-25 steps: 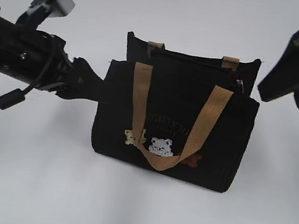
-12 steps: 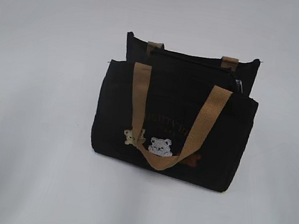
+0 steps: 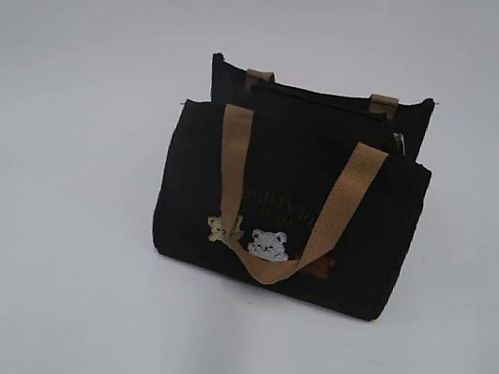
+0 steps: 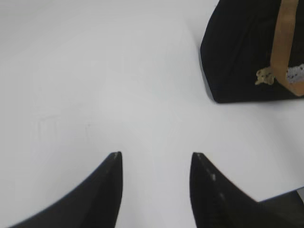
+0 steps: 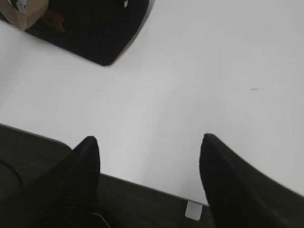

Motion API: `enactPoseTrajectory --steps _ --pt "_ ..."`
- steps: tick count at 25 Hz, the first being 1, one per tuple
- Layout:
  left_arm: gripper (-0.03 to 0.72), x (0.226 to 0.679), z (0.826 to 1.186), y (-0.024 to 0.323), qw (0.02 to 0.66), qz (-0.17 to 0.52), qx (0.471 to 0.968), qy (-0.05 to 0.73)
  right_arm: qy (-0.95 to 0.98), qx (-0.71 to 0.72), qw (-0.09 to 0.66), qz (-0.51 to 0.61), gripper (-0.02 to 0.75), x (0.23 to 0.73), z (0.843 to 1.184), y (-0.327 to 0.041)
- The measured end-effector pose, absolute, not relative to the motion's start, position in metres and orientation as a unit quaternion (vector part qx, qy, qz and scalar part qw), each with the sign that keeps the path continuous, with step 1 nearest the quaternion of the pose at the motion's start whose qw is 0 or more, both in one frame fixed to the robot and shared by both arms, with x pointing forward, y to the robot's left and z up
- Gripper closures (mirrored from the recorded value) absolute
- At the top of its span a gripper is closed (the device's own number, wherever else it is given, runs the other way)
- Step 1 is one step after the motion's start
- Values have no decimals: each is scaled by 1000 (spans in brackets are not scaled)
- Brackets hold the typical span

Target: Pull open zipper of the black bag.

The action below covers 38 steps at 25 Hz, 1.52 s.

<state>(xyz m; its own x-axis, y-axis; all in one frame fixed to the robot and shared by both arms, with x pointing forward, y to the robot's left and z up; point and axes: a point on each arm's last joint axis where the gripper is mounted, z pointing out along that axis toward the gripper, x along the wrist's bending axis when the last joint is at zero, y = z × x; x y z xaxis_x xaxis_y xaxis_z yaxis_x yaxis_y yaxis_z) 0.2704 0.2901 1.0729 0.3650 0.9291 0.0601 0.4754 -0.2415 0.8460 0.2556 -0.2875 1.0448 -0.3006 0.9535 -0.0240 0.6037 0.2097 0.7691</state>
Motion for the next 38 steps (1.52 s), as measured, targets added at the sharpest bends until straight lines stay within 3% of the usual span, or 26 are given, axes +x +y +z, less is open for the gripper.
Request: enactPoseTrajectory --steps 10,29,38 --pt "347 230 1060 300 432 311 717 450 703 504 316 391 230 231 1046 -292" --pt "365 227 1060 297 439 310 725 431 702 504 314 394 230 231 1046 -291" --pt "368 229 1060 294 388 372 653 535 662 555 342 370 230 232 1046 -290"
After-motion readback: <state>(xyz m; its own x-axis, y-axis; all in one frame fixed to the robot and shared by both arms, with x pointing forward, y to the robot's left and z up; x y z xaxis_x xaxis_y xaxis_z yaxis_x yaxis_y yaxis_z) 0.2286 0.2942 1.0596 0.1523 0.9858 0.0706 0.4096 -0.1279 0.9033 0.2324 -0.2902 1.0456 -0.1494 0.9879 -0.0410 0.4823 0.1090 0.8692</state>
